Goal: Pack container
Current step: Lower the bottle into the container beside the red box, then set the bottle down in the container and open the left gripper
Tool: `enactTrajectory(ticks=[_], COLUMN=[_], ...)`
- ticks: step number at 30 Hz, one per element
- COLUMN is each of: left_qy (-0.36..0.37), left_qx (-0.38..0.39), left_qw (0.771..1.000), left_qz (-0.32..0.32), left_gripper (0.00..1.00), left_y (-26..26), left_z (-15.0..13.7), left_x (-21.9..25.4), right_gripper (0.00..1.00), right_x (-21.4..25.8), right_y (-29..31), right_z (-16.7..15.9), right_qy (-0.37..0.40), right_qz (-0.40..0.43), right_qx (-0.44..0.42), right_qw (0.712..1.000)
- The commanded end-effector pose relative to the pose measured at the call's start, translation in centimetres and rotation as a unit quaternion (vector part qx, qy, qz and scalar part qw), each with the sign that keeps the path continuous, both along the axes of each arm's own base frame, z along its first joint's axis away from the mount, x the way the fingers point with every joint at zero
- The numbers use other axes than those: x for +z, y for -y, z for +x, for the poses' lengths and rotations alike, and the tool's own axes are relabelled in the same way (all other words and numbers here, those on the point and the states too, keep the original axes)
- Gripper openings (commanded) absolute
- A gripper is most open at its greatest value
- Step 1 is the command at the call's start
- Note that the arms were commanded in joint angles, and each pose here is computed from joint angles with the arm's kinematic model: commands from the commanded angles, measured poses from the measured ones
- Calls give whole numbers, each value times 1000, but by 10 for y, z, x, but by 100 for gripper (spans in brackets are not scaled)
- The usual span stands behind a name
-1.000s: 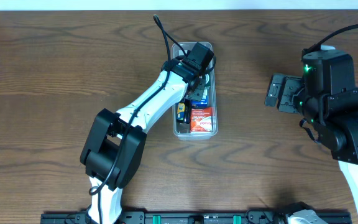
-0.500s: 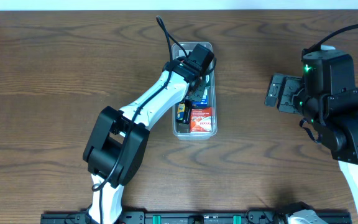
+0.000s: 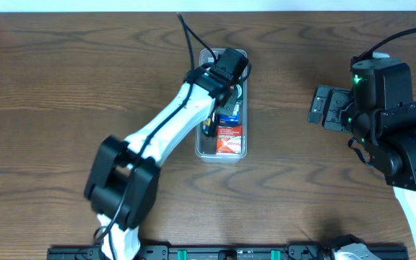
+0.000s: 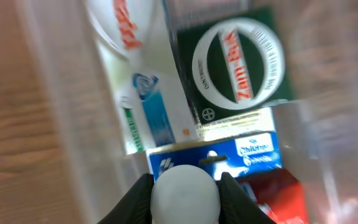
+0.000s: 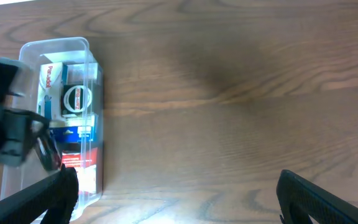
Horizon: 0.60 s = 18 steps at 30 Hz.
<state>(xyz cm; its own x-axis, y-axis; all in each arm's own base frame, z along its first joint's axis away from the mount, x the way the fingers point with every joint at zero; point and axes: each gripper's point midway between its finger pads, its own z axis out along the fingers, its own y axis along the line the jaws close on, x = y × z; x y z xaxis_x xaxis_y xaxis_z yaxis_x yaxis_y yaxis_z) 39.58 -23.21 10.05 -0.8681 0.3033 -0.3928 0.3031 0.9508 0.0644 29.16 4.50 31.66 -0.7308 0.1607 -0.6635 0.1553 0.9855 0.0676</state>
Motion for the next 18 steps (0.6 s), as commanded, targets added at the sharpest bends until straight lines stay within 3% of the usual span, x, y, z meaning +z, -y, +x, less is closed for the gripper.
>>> enactTrajectory(ticks=[1,18], left_qy=[47,0], left_qx=[-8,-20], left_qw=[999,1000], left_qz=[-9,21], left_gripper=[25,20], left_y=[-2,-11], left_z=[-1,-33], left_x=[46,43], right_gripper=[99,99], right_x=[0,0], right_y=[7,7], right_z=[1,1], right_qy=[1,1], right_qz=[-10,-10], right_qx=[-7,-8], right_qw=[1000,1000])
